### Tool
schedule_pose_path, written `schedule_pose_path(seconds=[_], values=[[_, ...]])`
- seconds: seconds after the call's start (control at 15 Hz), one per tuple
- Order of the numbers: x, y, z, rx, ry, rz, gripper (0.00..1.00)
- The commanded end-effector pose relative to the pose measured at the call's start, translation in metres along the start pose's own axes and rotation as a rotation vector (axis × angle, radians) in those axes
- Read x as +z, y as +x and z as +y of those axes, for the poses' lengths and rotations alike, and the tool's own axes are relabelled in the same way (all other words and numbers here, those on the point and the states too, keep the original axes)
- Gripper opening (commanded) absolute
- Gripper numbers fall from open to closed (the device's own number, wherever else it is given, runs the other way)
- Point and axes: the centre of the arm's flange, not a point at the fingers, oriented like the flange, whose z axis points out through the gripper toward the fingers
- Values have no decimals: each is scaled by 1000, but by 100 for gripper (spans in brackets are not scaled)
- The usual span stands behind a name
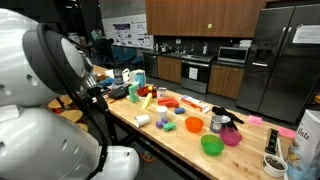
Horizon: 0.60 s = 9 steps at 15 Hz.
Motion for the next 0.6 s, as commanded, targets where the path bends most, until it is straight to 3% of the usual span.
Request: schedule_pose_path(seconds=[0.0, 0.53], values=[[-27, 50, -1, 100, -15, 6, 100], [-23, 131, 41, 284, -62, -26, 100]])
